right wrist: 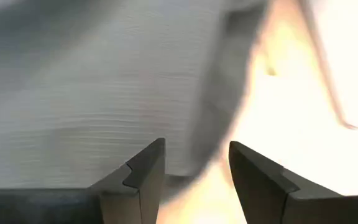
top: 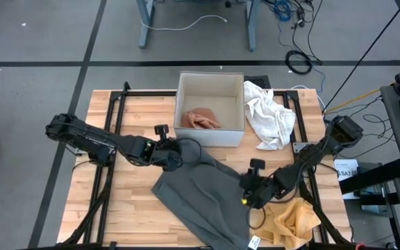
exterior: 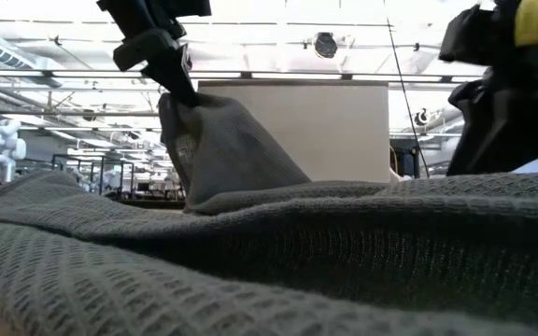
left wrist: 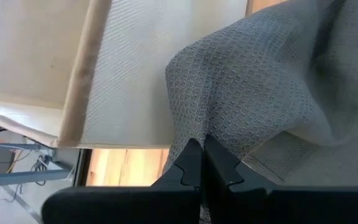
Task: Fold towel
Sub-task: Fold the gray towel
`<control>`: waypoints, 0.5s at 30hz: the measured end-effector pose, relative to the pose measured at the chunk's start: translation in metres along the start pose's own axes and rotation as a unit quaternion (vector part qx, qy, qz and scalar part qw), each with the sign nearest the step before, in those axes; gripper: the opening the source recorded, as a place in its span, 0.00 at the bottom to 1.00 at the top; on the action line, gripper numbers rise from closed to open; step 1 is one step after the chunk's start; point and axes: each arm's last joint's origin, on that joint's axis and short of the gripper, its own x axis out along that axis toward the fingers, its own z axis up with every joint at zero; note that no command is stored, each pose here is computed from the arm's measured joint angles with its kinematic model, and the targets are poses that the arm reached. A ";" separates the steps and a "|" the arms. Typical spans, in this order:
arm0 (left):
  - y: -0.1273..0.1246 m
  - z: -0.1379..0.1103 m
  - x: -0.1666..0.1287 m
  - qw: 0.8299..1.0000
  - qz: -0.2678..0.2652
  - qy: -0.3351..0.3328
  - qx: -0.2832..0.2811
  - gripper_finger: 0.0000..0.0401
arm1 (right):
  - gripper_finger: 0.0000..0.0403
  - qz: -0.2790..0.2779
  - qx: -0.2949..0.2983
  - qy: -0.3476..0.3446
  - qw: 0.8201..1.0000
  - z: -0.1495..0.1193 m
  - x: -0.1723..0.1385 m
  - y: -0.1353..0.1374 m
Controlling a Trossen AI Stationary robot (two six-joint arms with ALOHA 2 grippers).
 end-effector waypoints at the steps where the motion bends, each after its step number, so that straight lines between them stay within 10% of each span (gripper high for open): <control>1: 0.000 0.000 0.000 1.000 -0.006 0.000 0.000 0.00 | 0.41 -0.013 0.002 0.000 1.000 0.001 0.001 -0.003; 6: -0.001 0.000 0.000 1.000 -0.010 0.001 -0.001 0.00 | 0.41 -0.055 0.028 0.007 0.998 0.005 0.009 -0.017; 15: -0.003 0.000 -0.001 1.000 -0.021 -0.001 -0.002 0.00 | 0.41 0.048 0.093 0.081 0.991 -0.009 0.026 -0.022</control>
